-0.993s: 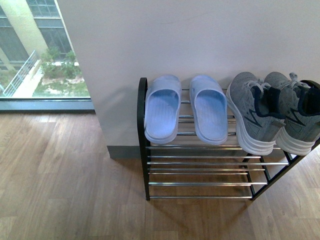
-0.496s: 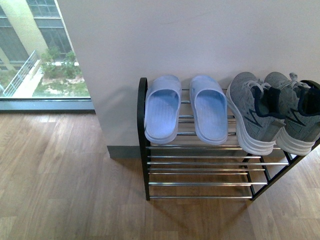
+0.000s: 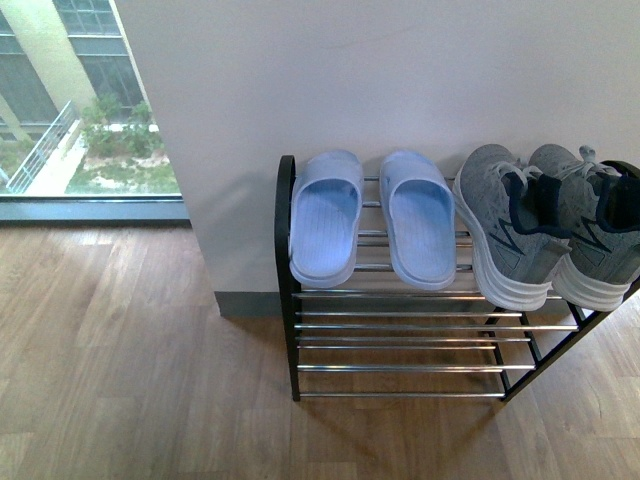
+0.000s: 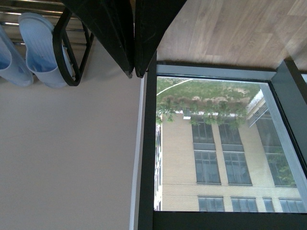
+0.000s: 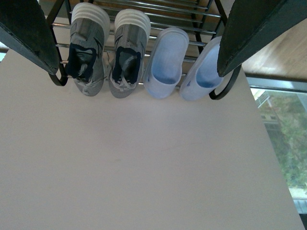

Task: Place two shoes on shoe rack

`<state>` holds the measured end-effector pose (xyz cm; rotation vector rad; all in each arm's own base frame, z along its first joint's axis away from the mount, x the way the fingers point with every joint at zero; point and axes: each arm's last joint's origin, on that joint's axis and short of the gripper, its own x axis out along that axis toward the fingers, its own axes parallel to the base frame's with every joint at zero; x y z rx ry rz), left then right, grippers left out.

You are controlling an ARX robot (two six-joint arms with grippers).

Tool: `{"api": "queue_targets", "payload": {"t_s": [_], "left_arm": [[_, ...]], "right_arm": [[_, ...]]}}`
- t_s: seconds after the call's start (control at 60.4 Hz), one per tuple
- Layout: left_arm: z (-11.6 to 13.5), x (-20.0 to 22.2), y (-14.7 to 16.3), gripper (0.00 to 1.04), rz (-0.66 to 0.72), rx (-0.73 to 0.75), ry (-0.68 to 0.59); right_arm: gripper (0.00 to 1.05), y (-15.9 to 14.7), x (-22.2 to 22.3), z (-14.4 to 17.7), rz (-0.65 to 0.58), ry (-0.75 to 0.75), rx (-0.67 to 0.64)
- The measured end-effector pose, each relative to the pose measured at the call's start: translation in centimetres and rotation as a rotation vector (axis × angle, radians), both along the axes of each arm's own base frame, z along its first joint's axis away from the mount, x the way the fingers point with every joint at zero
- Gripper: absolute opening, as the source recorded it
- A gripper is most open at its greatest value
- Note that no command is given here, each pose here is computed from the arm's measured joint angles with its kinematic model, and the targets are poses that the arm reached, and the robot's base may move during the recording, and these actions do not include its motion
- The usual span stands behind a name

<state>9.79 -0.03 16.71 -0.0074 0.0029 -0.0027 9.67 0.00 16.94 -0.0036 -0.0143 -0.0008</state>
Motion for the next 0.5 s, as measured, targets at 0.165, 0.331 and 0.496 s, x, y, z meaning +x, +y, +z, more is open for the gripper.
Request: {"api": "queue_targets", "payload": {"t_s": [0.165, 0.331, 0.496], "left_arm": [[0.00, 0.00, 0.00, 0.20, 0.000, 0.000, 0.000], [0.00, 0.00, 0.00, 0.46, 0.000, 0.000, 0.000], [0.00, 0.00, 0.01, 0.84, 0.003, 0.000, 0.000]], "right_arm": [[0.95, 0.00, 0.00, 0.00, 0.000, 0.000, 0.000], [0.95, 0.00, 0.00, 0.00, 0.000, 0.000, 0.000], [0.95, 0.00, 0.00, 0.00, 0.001, 0.000, 0.000]]}}
